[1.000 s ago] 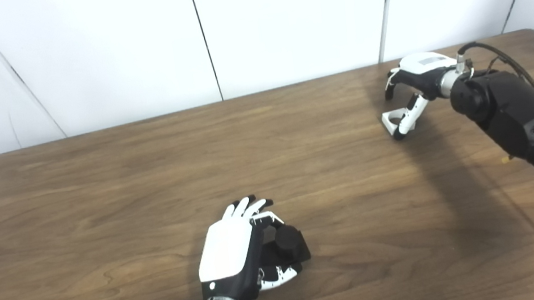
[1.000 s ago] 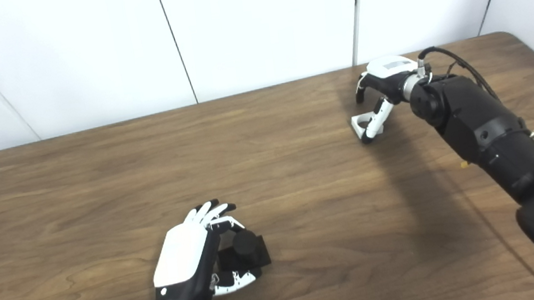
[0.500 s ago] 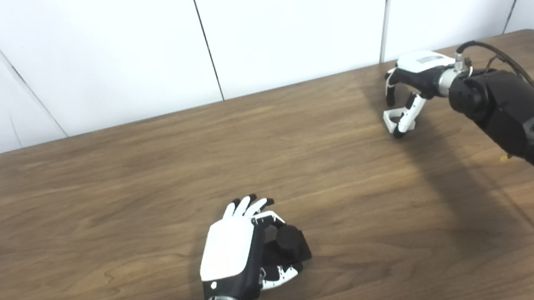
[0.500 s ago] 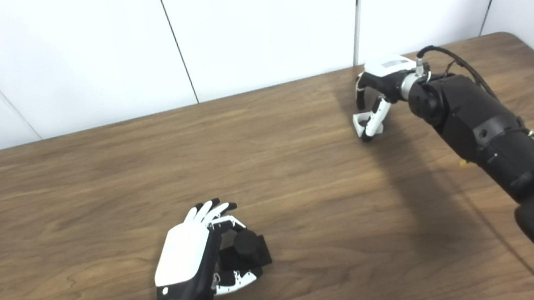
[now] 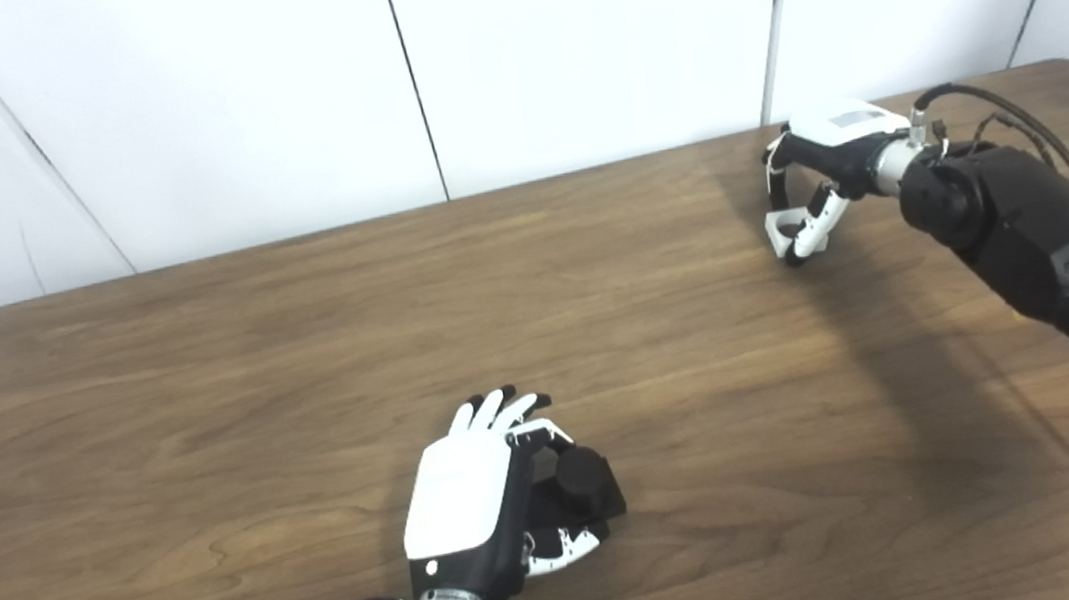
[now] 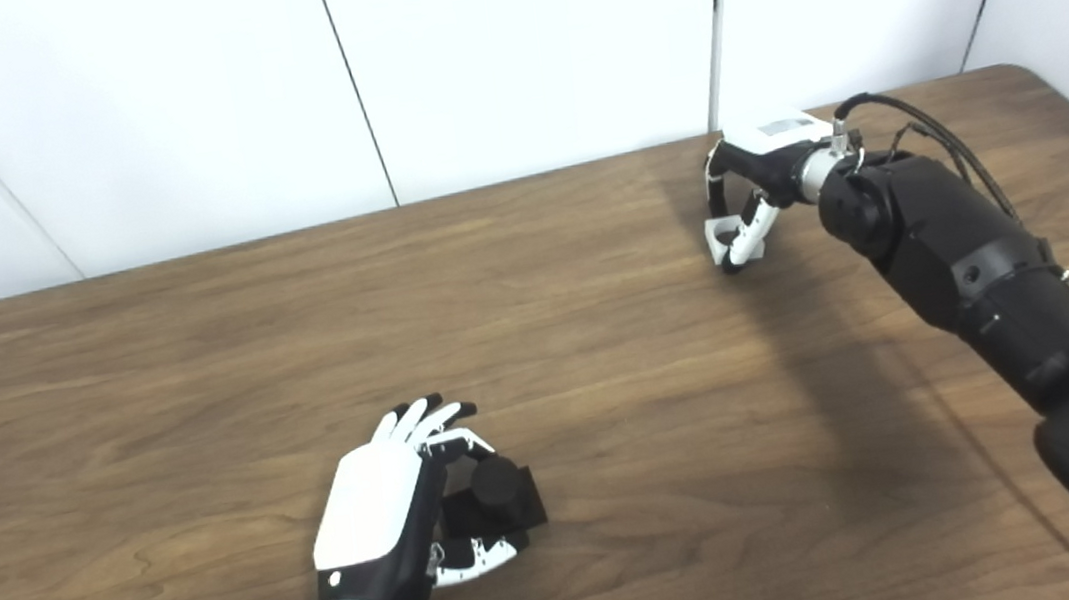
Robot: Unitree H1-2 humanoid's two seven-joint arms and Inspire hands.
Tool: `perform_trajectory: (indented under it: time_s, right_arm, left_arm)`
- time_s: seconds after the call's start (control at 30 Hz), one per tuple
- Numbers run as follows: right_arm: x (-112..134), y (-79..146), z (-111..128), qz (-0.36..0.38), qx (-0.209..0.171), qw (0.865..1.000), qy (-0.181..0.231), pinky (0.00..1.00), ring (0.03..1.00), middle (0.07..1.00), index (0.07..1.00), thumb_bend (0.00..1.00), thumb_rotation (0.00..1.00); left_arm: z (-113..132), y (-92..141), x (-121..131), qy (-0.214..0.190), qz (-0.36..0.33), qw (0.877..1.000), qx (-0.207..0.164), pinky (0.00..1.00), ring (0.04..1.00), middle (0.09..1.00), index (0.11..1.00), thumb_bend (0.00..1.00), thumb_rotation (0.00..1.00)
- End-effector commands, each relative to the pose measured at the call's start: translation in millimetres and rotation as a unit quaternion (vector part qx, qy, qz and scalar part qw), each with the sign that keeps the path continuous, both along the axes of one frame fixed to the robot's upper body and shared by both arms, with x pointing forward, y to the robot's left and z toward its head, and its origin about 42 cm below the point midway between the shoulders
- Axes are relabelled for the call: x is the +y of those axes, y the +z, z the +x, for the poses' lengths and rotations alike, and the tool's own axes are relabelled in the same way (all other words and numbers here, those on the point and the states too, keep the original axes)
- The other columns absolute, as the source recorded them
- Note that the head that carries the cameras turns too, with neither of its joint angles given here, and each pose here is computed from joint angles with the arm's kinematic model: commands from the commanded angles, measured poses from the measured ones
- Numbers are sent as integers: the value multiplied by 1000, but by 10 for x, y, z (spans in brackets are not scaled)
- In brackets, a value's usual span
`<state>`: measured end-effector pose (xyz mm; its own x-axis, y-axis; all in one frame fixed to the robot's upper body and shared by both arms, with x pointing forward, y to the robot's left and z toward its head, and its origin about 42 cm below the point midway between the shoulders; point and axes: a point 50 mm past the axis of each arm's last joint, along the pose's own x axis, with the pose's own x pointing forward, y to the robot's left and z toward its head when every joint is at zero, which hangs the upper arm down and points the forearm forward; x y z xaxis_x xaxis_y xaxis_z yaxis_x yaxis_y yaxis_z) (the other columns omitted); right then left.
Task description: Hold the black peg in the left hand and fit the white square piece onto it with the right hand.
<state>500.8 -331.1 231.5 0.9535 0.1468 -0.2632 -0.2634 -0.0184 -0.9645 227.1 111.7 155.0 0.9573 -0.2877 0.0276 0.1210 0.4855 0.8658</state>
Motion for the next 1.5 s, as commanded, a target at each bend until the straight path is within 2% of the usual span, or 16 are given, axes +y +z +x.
perform_trajectory:
  time_s: [0.0,0.2,0.37,0.63,0.8,1.23,1.47]
  right_arm:
    - [-102,-135,-53,-23,13,1000,-11,889,965,860,488,524,158]
    - [-105,-140,-80,-21,11,1000,-12,884,962,858,488,524,158]
    - [-95,-77,-156,-9,-7,1000,3,890,966,860,489,524,157]
    - [93,307,-354,0,-39,998,39,884,963,874,489,525,151]
    - [269,483,-527,15,-45,997,62,875,975,876,491,525,151]
    - [872,836,-1139,39,-71,981,176,922,1000,886,491,525,148]
    - [1154,932,-1412,35,-64,969,236,925,1000,887,491,525,149]
  left_arm:
    - [-3,-72,-21,5,5,1000,20,976,944,865,491,523,74]
    - [-4,-67,-9,5,3,1000,20,968,945,864,491,523,74]
    - [-8,-78,-6,6,-1,1000,22,961,946,865,491,523,73]
    - [12,-86,-17,6,13,1000,25,968,952,871,492,523,76]
    - [23,-98,-30,5,10,1000,28,967,955,873,492,523,75]
    - [67,-129,-78,8,9,1000,25,963,951,869,492,523,74]
    - [78,-141,-113,8,8,1000,27,969,951,868,492,523,73]
